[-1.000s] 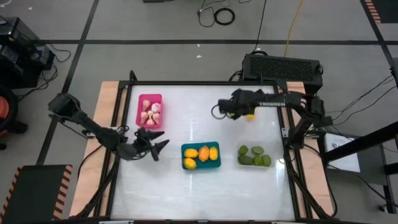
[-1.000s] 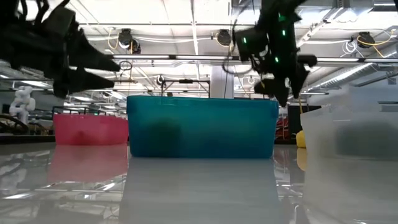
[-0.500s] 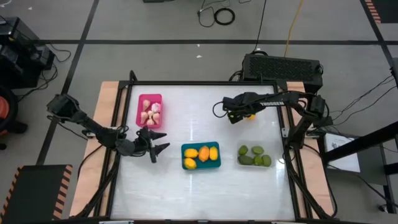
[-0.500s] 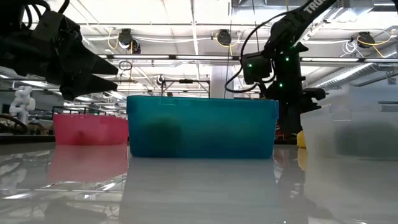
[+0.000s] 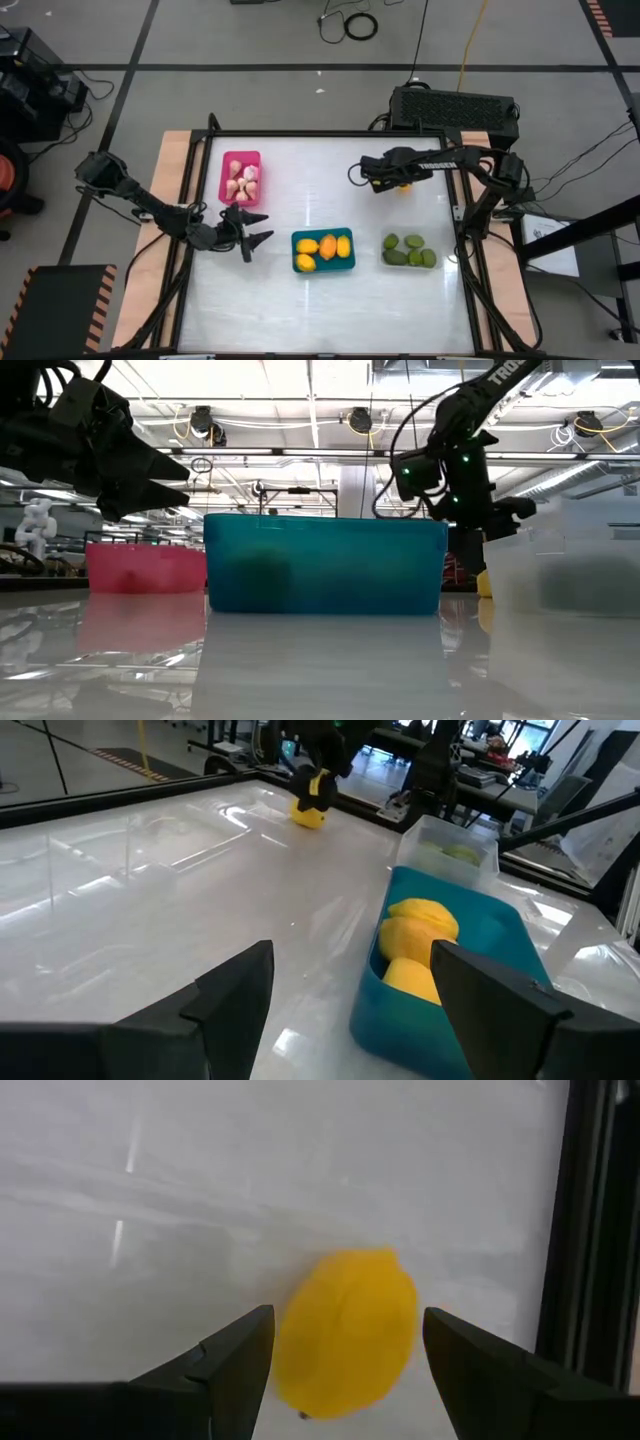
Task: Sort produce into baskets
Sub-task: Put the yellow lemon into the blue bin
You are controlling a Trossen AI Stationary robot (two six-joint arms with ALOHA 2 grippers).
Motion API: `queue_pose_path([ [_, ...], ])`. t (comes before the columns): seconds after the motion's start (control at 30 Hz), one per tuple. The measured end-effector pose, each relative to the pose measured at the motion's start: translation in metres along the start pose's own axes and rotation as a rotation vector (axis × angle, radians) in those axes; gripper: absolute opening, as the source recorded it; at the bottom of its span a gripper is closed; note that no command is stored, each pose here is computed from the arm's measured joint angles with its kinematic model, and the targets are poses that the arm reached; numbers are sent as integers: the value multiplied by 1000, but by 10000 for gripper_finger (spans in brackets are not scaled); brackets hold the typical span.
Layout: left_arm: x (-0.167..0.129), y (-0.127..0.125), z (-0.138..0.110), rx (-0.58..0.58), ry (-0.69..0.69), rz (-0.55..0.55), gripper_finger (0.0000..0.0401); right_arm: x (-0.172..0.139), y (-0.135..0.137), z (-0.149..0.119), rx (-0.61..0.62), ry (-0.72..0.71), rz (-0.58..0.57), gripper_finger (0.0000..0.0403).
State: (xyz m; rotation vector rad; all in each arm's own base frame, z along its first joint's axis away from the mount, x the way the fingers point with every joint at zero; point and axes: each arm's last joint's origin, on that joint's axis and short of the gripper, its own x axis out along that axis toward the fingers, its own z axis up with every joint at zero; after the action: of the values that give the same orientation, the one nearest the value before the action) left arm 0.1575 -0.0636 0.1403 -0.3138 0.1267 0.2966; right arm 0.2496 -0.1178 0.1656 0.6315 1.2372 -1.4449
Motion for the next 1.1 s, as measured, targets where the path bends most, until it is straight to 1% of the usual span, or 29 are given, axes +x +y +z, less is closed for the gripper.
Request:
queue_pose_path([
  [0.13,0,0,0,2,1,0,274,10,-3,-8,41,14,-24,249],
  [0.27,0,0,0,4,3,2,274,21,-3,-15,85,-7,-18,249],
  [0.43,0,0,0,5,4,2,274,28,-4,-19,96,-14,-7,248],
  [0.53,0,0,-1,7,5,2,274,29,-4,-20,96,-6,-4,235],
  [0.73,0,0,-1,16,5,2,274,28,-3,-21,81,10,3,195],
  [0.8,0,0,-1,17,5,2,274,24,-2,-21,59,21,10,191],
  [0.87,0,0,0,24,4,3,274,15,3,-21,33,37,48,191],
  [1.0,1,1,0,23,3,7,274,-16,15,-13,-18,-1,181,199],
  [1.1,1,1,0,21,1,13,274,-46,30,-9,-57,-67,302,199],
])
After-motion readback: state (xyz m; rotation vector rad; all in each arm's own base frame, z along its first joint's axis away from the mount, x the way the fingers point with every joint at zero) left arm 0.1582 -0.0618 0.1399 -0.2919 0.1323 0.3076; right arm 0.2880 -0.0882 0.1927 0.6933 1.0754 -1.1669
